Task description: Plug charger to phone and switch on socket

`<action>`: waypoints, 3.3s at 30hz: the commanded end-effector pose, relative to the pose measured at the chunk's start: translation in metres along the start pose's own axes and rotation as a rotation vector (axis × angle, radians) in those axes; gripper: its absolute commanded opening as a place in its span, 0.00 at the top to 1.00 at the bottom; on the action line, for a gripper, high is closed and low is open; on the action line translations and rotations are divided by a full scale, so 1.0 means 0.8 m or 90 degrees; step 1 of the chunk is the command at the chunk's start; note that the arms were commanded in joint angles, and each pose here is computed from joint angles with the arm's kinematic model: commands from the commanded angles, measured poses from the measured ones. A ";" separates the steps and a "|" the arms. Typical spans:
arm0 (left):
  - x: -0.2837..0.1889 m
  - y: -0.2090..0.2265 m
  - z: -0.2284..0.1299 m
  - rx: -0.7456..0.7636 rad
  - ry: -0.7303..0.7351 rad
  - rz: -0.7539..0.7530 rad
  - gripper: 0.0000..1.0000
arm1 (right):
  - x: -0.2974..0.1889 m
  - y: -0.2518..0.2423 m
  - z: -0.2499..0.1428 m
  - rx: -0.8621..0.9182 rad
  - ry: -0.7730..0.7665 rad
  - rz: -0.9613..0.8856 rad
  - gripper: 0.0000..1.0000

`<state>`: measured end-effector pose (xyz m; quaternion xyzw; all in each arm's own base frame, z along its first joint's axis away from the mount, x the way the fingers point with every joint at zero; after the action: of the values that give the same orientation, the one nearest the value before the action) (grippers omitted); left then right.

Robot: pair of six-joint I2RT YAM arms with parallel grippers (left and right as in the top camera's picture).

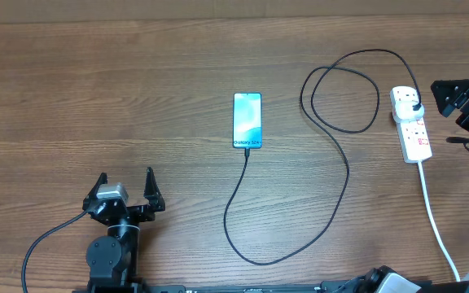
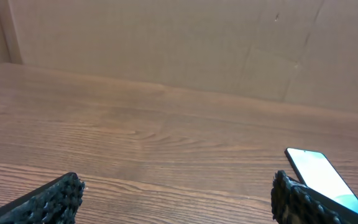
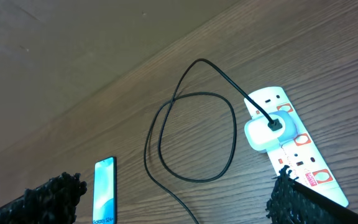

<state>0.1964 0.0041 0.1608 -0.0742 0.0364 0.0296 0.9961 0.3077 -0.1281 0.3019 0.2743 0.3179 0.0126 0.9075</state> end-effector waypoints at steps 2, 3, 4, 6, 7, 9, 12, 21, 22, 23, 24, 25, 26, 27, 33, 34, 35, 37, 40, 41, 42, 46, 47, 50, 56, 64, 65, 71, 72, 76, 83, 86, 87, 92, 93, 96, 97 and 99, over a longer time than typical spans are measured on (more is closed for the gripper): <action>0.000 0.000 0.000 0.014 -0.004 -0.003 0.00 | -0.003 0.005 0.006 -0.007 -0.009 0.005 0.00; 0.000 0.000 0.000 0.014 -0.004 -0.003 0.00 | -0.003 0.005 0.006 -0.007 -0.009 0.005 0.00; 0.000 0.000 0.000 0.014 -0.004 -0.003 0.00 | -0.003 0.005 0.006 -0.007 -0.009 0.005 0.00; 0.000 0.000 0.000 0.014 -0.004 -0.003 0.00 | -0.003 0.005 0.006 -0.007 -0.009 0.005 0.00; 0.000 0.000 0.000 0.014 -0.004 -0.001 0.00 | -0.003 0.005 0.006 -0.007 -0.009 0.005 0.00; 0.000 0.001 0.000 0.014 -0.004 -0.001 0.00 | -0.003 0.005 0.006 -0.007 -0.009 0.005 0.00; 0.000 0.001 0.000 0.014 -0.004 -0.001 0.00 | -0.003 0.005 0.006 -0.007 -0.009 0.005 0.00; 0.000 0.000 0.000 0.014 -0.004 -0.001 0.00 | -0.003 0.005 0.006 -0.007 -0.009 0.005 0.00; 0.000 0.001 0.001 0.014 -0.005 -0.001 0.00 | -0.003 0.005 0.006 -0.007 -0.009 0.005 0.00; 0.000 0.001 0.001 0.014 -0.005 -0.001 0.00 | -0.003 0.005 0.006 -0.007 -0.009 0.005 0.00; 0.000 0.001 0.001 0.014 -0.005 -0.001 0.00 | -0.003 0.005 0.006 -0.007 -0.009 0.005 0.00; 0.000 0.000 0.000 0.014 -0.004 -0.001 0.00 | -0.003 0.005 0.006 -0.007 -0.009 0.005 0.00; 0.000 0.000 0.001 0.014 -0.004 -0.001 0.00 | -0.003 0.005 0.006 -0.007 -0.009 0.005 0.00; 0.000 0.001 0.000 0.014 -0.004 -0.001 0.00 | -0.003 0.005 0.006 -0.007 -0.009 0.005 0.00; 0.000 0.001 0.000 0.014 -0.004 -0.001 0.00 | -0.003 0.005 0.006 -0.007 -0.009 0.005 0.00; 0.000 0.000 0.000 0.014 -0.004 -0.001 0.00 | -0.003 0.005 0.006 -0.007 -0.009 0.005 0.00; 0.000 0.000 0.000 0.014 -0.004 -0.001 0.00 | -0.003 0.005 0.006 -0.007 -0.009 0.005 0.00; 0.000 0.001 0.001 0.014 -0.005 -0.001 0.00 | -0.003 0.005 0.006 -0.007 -0.009 0.005 0.00; 0.000 0.001 0.000 0.014 -0.004 -0.001 0.00 | -0.003 0.005 0.006 -0.007 -0.009 0.005 0.00; 0.000 0.001 0.001 0.014 -0.005 -0.001 0.00 | -0.003 0.005 0.006 -0.007 -0.009 0.005 0.00; 0.000 0.000 0.001 0.014 -0.005 -0.001 0.00 | -0.003 0.005 0.006 -0.007 -0.009 0.005 0.00; 0.000 0.000 0.000 0.014 -0.004 -0.001 0.00 | -0.004 0.005 0.006 -0.007 -0.010 0.005 0.00; 0.000 0.000 0.000 0.014 -0.004 -0.001 0.00 | -0.004 0.004 0.007 -0.011 -0.012 -0.001 0.00; 0.000 0.000 0.000 0.014 -0.004 -0.001 0.00 | -0.006 0.002 0.007 -0.019 -0.018 -0.028 0.00; 0.000 0.000 0.001 0.014 -0.005 -0.001 0.00 | -0.003 0.036 -0.002 -0.133 -0.109 -0.063 0.00; 0.000 0.001 0.000 0.014 -0.004 -0.001 0.00 | 0.012 0.084 -0.060 -0.276 -0.263 0.021 0.00; 0.000 0.000 0.001 0.014 -0.005 -0.001 0.00 | 0.014 0.088 -0.080 -0.295 -0.288 0.044 0.00; 0.000 0.000 0.000 0.014 -0.004 -0.001 0.00 | 0.022 0.088 -0.150 -0.342 -0.345 0.104 0.00; 0.000 0.001 0.000 0.014 -0.004 -0.001 0.00 | 0.023 0.086 -0.161 -0.345 -0.348 0.109 0.00; 0.000 0.001 0.000 0.014 -0.004 -0.001 0.00 | 0.026 0.072 -0.201 -0.349 -0.347 0.119 0.00; 0.000 0.000 0.000 0.014 -0.004 -0.001 0.00 | 0.020 0.057 -0.238 -0.355 -0.374 0.116 0.00; 0.000 0.001 0.001 0.014 -0.005 -0.001 0.00 | 0.017 0.048 -0.245 -0.351 -0.399 0.093 0.00; 0.000 0.000 0.001 0.014 -0.005 -0.001 0.00 | 0.016 0.045 -0.247 -0.350 -0.408 0.088 0.00; 0.000 0.000 0.000 0.014 -0.004 -0.001 0.00 | 0.010 0.035 -0.254 -0.331 -0.413 0.043 0.00; 0.000 0.000 0.001 0.014 -0.005 -0.001 0.00 | 0.010 0.033 -0.257 -0.327 -0.411 0.034 0.00; 0.000 0.001 0.001 0.014 -0.004 -0.001 0.00 | 0.012 0.028 -0.263 -0.316 -0.399 0.011 0.00; 0.000 0.001 0.001 0.014 -0.005 -0.001 0.00 | 0.012 0.029 -0.263 -0.316 -0.399 0.011 0.00; 0.000 0.001 0.000 0.014 -0.004 -0.001 0.00 | 0.013 0.030 -0.264 -0.317 -0.398 0.014 0.00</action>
<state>0.1964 0.0041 0.1609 -0.0740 0.0360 0.0293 0.9962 0.1959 0.0028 0.1745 0.0368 0.0112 0.0413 0.9984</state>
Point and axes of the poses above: each gripper's point midway between its finger pads, its own x axis out along the fingers, its own y axis along the line the jaws close on, z = x × y, the point moved 5 cm from there along -x, back along the fingers
